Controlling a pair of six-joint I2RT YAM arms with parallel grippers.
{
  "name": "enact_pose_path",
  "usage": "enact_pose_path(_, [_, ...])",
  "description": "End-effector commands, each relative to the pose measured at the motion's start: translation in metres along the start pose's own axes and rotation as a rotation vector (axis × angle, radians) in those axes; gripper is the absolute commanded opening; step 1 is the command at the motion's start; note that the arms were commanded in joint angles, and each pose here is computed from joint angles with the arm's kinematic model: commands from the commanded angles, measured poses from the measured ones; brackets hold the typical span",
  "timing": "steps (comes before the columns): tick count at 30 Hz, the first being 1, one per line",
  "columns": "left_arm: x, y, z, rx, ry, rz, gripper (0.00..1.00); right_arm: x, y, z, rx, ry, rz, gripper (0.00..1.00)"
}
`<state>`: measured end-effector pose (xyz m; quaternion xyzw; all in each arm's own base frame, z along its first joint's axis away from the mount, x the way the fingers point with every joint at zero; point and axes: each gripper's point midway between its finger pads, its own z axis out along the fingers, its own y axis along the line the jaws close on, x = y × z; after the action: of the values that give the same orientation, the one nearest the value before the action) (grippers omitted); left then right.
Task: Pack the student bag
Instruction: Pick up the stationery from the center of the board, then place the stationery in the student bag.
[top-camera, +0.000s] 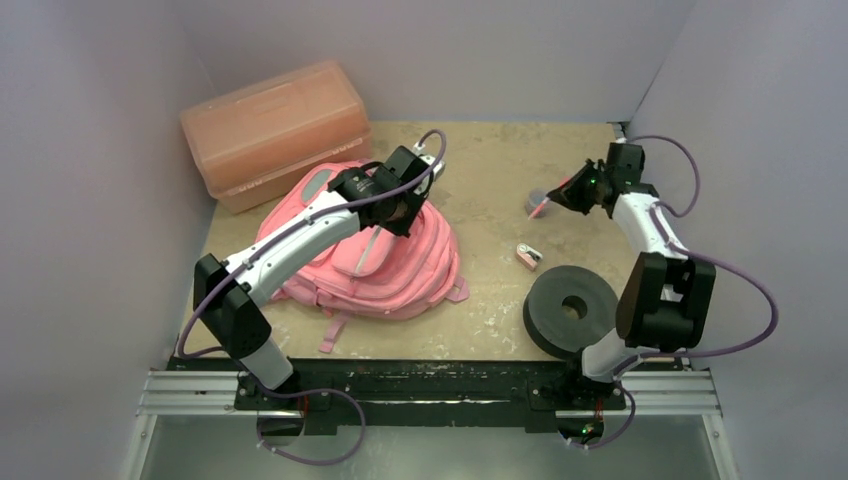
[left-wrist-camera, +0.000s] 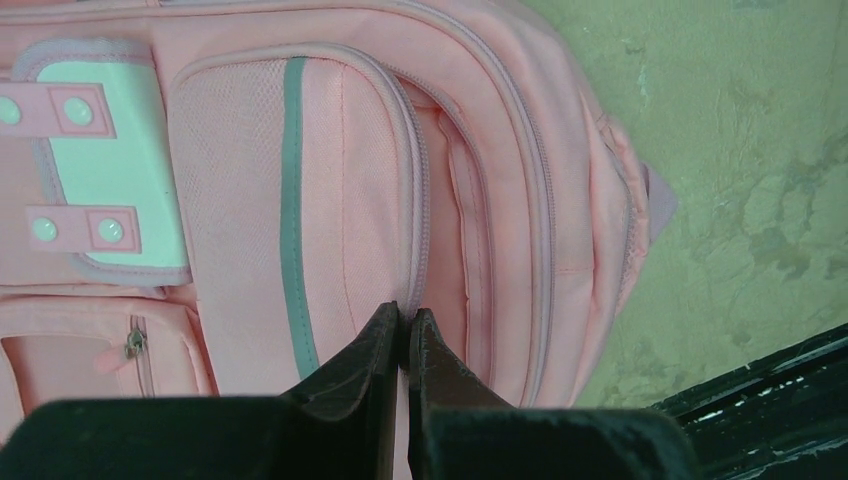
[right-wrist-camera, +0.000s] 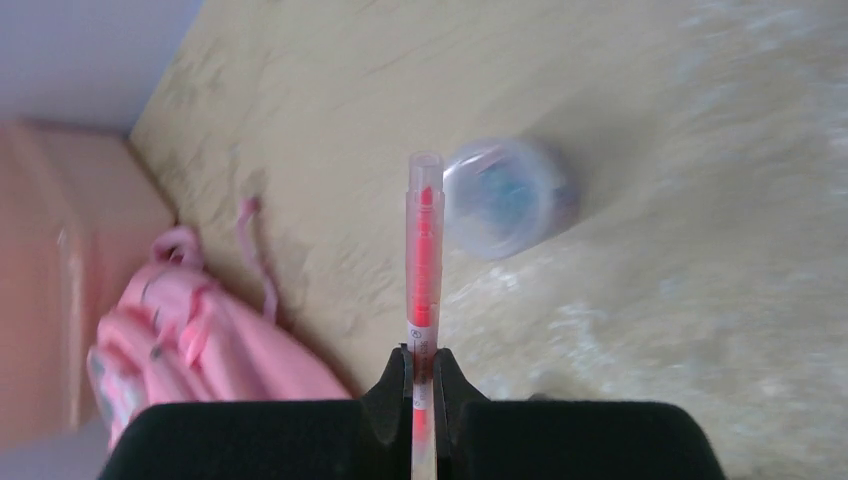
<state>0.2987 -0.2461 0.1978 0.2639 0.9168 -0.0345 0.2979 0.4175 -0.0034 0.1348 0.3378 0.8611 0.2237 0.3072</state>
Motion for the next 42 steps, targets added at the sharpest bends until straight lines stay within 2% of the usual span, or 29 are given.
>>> enact_pose_path(1, [-0.031, 0.001, -0.022, 0.07, -0.126, -0.088, 0.0, 0.051, 0.08, -0.036, -0.313, 0.056, -0.235, 0.0])
enact_pose_path(7, [-0.037, 0.017, -0.037, 0.002, -0.192, -0.091, 0.0, 0.112, 0.131, -0.08, -0.561, 0.113, -0.281, 0.0])
enact_pose_path(14, [-0.043, 0.034, -0.057, -0.063, -0.295, -0.105, 0.0, 0.206, 0.196, -0.117, -0.845, 0.384, -0.261, 0.0])
enact_pose_path(19, [-0.047, 0.043, -0.075, -0.116, -0.378, -0.108, 0.0, 0.259, 0.219, -0.117, -0.844, 0.533, -0.197, 0.0])
enact_pose_path(25, [-0.047, 0.044, -0.079, -0.132, -0.409, -0.112, 0.0, 0.306, 0.23, -0.098, -0.809, 0.667, -0.118, 0.0])
enact_pose_path(38, [-0.047, 0.038, -0.07, -0.119, -0.387, -0.085, 0.0, 0.327, 0.284, -0.046, -0.737, 0.593, 0.039, 0.01])
enact_pose_path(39, [-0.047, 0.037, -0.07, -0.117, -0.387, -0.084, 0.0, 0.329, 0.285, -0.041, -0.727, 0.587, 0.049, 0.08])
enact_pose_path(41, [-0.047, 0.038, -0.07, -0.119, -0.386, -0.084, 0.0, 0.331, 0.287, -0.037, -0.706, 0.564, 0.053, 0.32])
enact_pose_path(42, [-0.048, 0.038, -0.071, -0.119, -0.388, -0.084, 0.0, 0.331, 0.288, -0.035, -0.697, 0.549, 0.045, 0.39])
